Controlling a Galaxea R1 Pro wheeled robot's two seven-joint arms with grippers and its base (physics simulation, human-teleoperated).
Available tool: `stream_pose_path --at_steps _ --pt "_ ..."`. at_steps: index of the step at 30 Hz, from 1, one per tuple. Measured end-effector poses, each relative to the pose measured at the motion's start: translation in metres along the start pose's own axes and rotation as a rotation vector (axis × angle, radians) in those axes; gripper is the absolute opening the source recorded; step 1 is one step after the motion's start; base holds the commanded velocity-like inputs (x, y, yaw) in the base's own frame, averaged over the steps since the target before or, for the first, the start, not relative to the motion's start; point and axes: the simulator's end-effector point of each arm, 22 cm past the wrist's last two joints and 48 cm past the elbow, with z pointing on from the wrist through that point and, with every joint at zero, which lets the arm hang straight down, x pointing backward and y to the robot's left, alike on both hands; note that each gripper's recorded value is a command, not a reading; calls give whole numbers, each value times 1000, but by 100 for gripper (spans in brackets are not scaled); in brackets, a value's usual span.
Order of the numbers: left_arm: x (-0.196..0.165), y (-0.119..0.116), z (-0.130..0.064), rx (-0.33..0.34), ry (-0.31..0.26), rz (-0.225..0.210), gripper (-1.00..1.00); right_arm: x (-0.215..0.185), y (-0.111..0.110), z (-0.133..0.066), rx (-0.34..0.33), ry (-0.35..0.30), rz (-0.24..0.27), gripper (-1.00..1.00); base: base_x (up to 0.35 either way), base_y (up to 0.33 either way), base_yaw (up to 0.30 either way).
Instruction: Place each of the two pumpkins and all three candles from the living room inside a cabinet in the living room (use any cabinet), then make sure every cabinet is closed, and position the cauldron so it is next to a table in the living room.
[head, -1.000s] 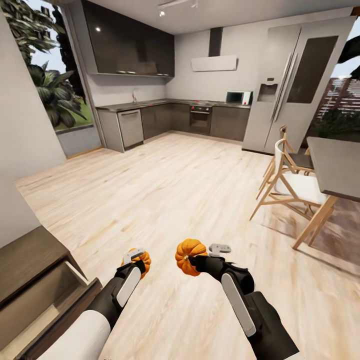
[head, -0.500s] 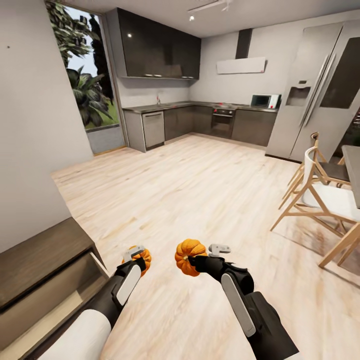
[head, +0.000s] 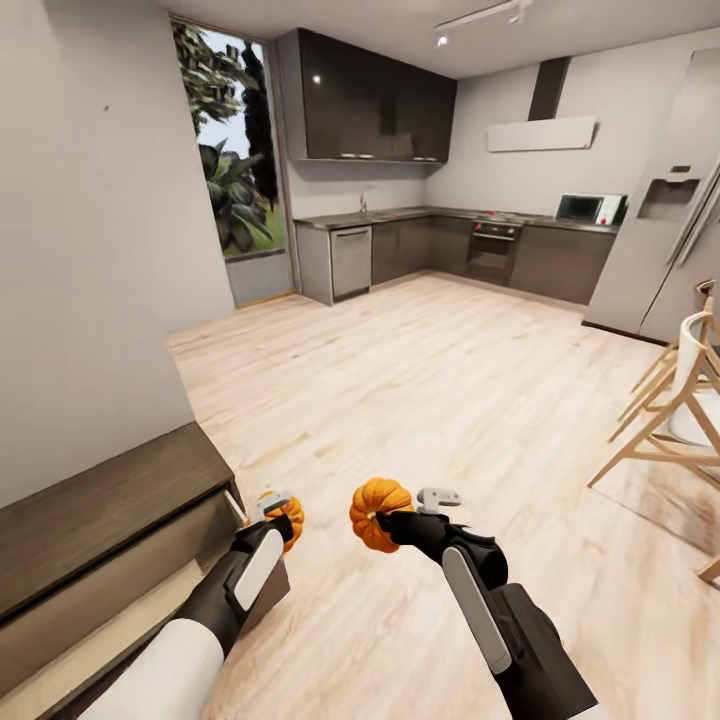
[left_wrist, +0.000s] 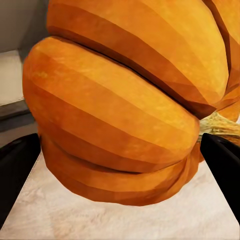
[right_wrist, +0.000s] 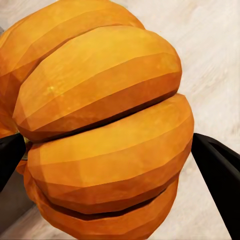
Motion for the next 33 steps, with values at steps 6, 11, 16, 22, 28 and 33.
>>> stream_pose_path --at_steps 6,11,16,22,28,33 --pt "-1 -3 -2 6 -2 -1 -100 -2 1 -1 -3 -5 -1 -100 90 103 268" --pt "0 -8 -4 12 -3 4 -100 -4 1 -2 -5 -11 0 -100 6 6 58" --pt "0 -9 -4 13 -3 4 -100 -4 2 -2 -5 -12 0 -100 0 0 177" --pt "1 -9 -4 14 -2 4 -100 -4 2 -2 -5 -11 0 -100 0 0 275" --pt "1 -9 -4 14 -2 3 -100 -3 4 -2 -7 -10 0 -100 0 0 280" --pt "1 -9 -4 14 -1 2 -100 -3 4 -2 -7 -10 -1 -100 0 0 281"
